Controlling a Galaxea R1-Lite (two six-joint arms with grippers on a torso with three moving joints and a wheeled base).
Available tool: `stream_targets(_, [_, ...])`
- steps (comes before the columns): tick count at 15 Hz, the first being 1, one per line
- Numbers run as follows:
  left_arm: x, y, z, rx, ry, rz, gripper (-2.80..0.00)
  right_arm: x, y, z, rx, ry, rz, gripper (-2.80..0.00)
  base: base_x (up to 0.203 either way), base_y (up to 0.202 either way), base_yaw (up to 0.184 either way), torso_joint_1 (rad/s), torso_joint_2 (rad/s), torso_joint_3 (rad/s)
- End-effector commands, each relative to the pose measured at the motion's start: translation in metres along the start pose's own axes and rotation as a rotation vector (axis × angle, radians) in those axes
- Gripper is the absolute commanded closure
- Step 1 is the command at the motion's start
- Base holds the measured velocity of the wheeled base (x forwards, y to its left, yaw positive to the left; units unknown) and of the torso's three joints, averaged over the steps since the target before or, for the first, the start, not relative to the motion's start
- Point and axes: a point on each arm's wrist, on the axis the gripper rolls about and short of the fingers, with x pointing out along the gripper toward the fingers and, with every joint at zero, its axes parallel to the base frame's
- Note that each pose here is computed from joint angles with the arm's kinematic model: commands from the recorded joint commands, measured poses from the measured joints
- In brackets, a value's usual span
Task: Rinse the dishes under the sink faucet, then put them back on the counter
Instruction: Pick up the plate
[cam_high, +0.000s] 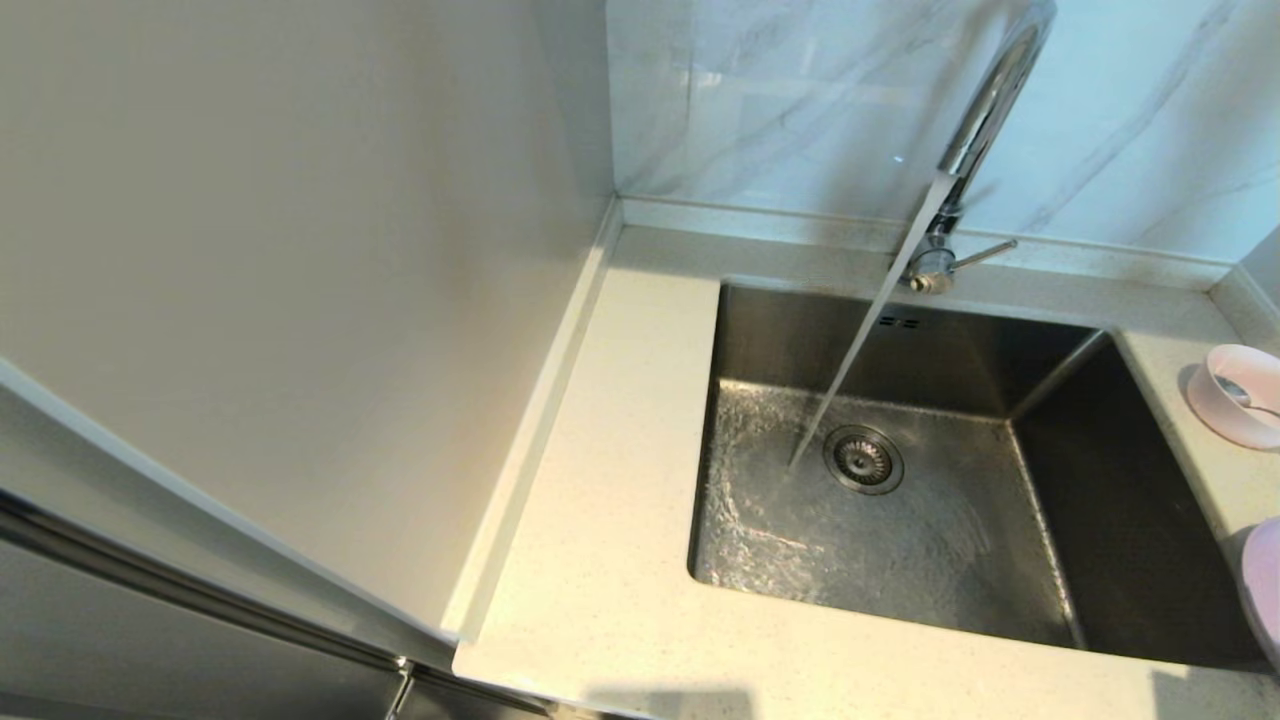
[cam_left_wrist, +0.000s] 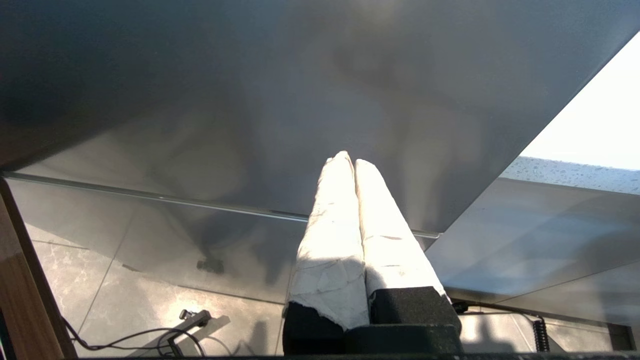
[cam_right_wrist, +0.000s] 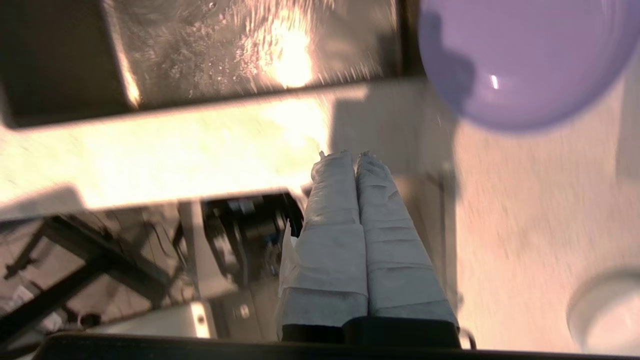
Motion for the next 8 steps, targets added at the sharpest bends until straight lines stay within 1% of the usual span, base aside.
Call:
stream_targets(1, [0.0,0.0,0.0,0.0,0.0,-0.001,0.0,0.013,-0.003,0.005,0.024,0.139,-0.048,0.0,0.0,0.0,0.0,0.0,0.0,0.0])
stream_targets(5, [0.0,0.0,0.0,0.0,0.0,0.001,0.0,0.046,-0.007,0.026,0.049,0.267,-0.077,0.0,0.0,0.0,0.0,0.0,0.0,0.0])
stream_targets(7, [0.0,0.0,0.0,0.0,0.0,0.001,0.0,0.073,-0.012,0.033,0.055,0.301,-0.083,0.0,0.0,0.0,0.0,0.0,0.0,0.0])
stream_targets(8, [0.0,0.0,0.0,0.0,0.0,0.001,0.0,0.083,-0.014,0.037,0.058,0.3,-0.088,0.0,0.0,0.0,0.0,0.0,0.0,0.0])
